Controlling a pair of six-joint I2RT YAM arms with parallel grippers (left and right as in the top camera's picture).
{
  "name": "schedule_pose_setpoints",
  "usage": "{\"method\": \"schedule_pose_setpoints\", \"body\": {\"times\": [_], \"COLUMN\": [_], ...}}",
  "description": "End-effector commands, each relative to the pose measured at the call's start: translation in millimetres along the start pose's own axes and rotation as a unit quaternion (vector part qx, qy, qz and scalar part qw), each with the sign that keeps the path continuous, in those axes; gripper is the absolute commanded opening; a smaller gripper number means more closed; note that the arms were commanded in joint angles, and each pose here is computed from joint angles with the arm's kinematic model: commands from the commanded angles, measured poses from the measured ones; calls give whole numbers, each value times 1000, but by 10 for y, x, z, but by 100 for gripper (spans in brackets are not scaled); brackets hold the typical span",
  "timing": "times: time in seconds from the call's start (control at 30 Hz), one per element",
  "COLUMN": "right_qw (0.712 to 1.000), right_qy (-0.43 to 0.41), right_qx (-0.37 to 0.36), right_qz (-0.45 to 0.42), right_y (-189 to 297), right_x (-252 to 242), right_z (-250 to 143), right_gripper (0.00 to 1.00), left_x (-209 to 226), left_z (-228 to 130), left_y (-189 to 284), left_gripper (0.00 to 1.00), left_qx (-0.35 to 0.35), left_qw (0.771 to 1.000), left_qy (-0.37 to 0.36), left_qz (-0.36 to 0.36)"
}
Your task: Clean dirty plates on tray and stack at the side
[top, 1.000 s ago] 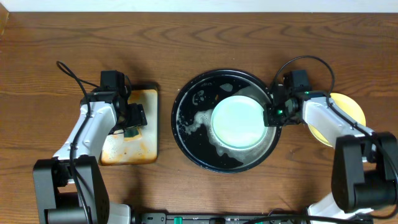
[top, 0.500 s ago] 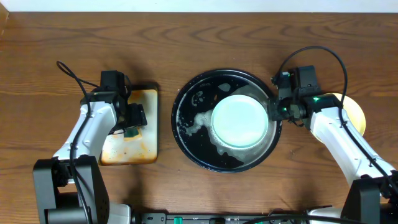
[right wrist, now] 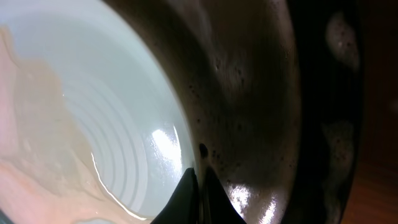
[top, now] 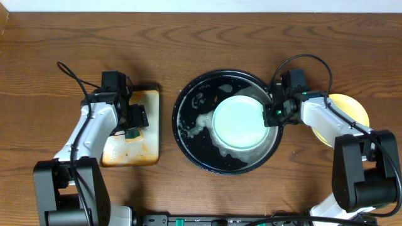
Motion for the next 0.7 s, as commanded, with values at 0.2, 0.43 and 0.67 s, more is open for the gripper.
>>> {"method": "schedule_pose_setpoints", "body": {"times": [0.2,0.43,0.67], "right_qw": [995,989,990], "right_qy": [-9,-28,1], "right_qx": [-21,-40,-68], "right_qz": [98,142,121], "right_y": [114,193,346], "right_x": [165,108,106], "right_z": [71,129,189], "right_gripper": [1,1,1], "left_x": [19,19,19], "left_z": [-31,-31,-31], "left_y": [-15,-15,-15], "left_gripper": [84,84,84], "left_qx": [4,4,4], "left_qw": [1000,1000,1000], "left_qy": [-3,-3,-3], "left_qz": [4,4,4]}}
Point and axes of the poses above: each gripper's point midway between its finger pads, its own y axis back along the fingers, its own x axis along the line the jaws close on, z = x × y, the point moved 5 cm from there along y, back along the fingers, and after that the axes turned 3 degrees about y, right-handed, at the moved point
